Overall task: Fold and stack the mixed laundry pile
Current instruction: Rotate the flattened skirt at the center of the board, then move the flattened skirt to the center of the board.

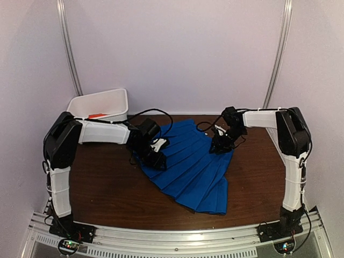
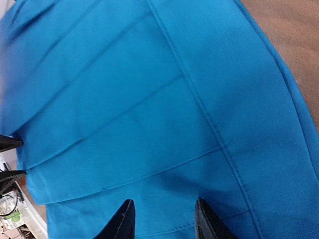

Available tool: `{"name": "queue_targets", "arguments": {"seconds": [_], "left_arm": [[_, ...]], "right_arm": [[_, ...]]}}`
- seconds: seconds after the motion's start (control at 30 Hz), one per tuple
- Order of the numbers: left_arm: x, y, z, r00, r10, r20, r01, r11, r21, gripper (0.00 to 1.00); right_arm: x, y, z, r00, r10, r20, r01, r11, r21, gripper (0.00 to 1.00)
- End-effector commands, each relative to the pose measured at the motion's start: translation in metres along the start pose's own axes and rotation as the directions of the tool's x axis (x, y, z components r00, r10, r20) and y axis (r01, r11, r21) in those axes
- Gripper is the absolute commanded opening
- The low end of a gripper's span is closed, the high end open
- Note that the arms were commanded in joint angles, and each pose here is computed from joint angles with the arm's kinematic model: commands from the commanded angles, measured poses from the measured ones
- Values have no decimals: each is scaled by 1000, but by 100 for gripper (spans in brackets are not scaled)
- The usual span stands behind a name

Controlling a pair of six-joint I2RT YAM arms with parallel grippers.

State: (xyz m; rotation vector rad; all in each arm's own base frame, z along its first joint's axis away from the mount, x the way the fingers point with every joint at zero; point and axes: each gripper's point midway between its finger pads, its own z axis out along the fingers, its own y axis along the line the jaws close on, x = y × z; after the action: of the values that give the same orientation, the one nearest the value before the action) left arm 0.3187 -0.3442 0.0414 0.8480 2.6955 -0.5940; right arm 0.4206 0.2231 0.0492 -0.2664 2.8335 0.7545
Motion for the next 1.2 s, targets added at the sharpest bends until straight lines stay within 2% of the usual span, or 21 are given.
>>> {"name": "queue_targets", "arguments": {"seconds": [0.0,0.1,0.2,0.27,0.33,0.4,0.43,0.5,0.57,0.67,0.87,1.03,1.17], "left_arm": [[-3,21,26,997,-71,3,71,997,-44,54],[-4,46,36,996,-93,-18,91,992,-88,52],[-21,74,39,995,-100,-6,99,988,-118,50],[-41,92,42,995,-99,13,100,987,-124,50],[-64,109,49,995,-102,19,103,986,-128,50],[-92,121,42,994,-101,51,108,985,-138,52],[-111,122,31,992,-88,86,100,985,-139,53],[-141,116,1,986,-50,159,73,987,-142,55],[-150,99,-28,979,-31,204,55,992,-111,56],[-126,75,-62,974,-13,225,31,997,-75,57],[-9,50,-116,967,-97,235,108,994,-33,57],[82,39,-120,947,-248,205,244,969,48,58],[124,30,-113,918,-350,188,329,935,131,59]], "right_arm": [[24,-39,0,996,7,-94,9,986,167,40],[58,-48,4,987,47,-151,-20,984,178,39],[101,-34,7,976,75,-205,-51,991,121,38],[125,-2,8,971,53,-235,-44,998,46,37],[143,56,6,968,0,-251,-35,991,-133,38],[148,108,-6,975,-61,-215,-2,960,-280,41],[142,120,-15,982,-68,-179,11,953,-304,43],[123,122,-34,994,-43,-98,14,960,-280,44],[104,114,-49,999,-27,-35,19,975,-222,44],[97,112,-70,999,-46,28,51,982,-183,45],[150,81,-70,997,67,-30,-70,990,-120,52],[173,86,-68,986,166,-17,-166,961,-222,59],[180,90,-58,982,187,-31,-189,950,-248,62]]}}
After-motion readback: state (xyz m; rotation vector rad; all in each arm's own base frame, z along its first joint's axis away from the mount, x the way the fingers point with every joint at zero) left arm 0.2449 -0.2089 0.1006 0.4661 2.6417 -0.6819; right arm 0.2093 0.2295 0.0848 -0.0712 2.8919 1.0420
